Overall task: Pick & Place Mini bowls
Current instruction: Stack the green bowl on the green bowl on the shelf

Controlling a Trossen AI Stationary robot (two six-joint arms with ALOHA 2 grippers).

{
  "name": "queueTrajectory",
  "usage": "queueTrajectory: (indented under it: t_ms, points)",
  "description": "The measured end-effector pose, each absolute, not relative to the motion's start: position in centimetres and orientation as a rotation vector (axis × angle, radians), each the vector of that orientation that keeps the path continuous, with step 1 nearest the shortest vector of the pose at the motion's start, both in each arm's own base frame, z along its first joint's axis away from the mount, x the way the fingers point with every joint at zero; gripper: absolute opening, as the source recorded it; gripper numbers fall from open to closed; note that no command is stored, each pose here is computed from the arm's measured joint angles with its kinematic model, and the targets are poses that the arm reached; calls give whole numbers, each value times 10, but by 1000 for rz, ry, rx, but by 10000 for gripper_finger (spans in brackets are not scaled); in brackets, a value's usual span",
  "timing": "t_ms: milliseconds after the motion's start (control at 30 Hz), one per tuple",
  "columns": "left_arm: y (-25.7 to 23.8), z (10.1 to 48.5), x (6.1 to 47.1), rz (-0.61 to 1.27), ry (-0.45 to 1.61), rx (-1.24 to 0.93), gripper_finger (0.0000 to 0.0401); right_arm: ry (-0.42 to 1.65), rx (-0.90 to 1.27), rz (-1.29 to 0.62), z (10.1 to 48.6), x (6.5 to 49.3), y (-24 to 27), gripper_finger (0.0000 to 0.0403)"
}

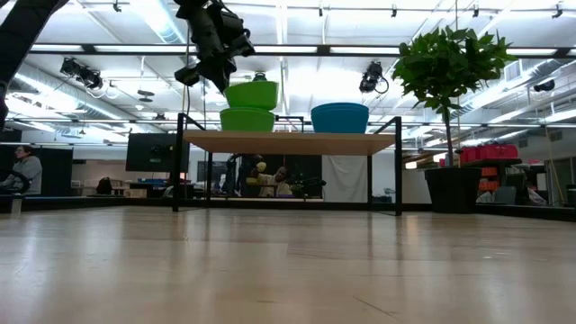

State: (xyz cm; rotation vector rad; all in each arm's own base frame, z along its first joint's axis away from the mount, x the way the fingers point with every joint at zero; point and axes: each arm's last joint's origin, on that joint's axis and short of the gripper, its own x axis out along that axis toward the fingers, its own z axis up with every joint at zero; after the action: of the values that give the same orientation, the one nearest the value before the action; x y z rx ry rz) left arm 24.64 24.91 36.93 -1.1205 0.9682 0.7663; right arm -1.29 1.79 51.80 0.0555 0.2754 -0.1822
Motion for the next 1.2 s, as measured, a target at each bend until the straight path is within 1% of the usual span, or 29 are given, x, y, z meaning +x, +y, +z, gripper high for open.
queueTrajectory:
  t_ms: [967,1200]
  points:
    - [254,365,244,772,1000,-1091,0,275,55,-182,518,-13,18,23]
    - [255,364,242,797,1012,-1079,0,275,56,-182,518,-13,18,23]
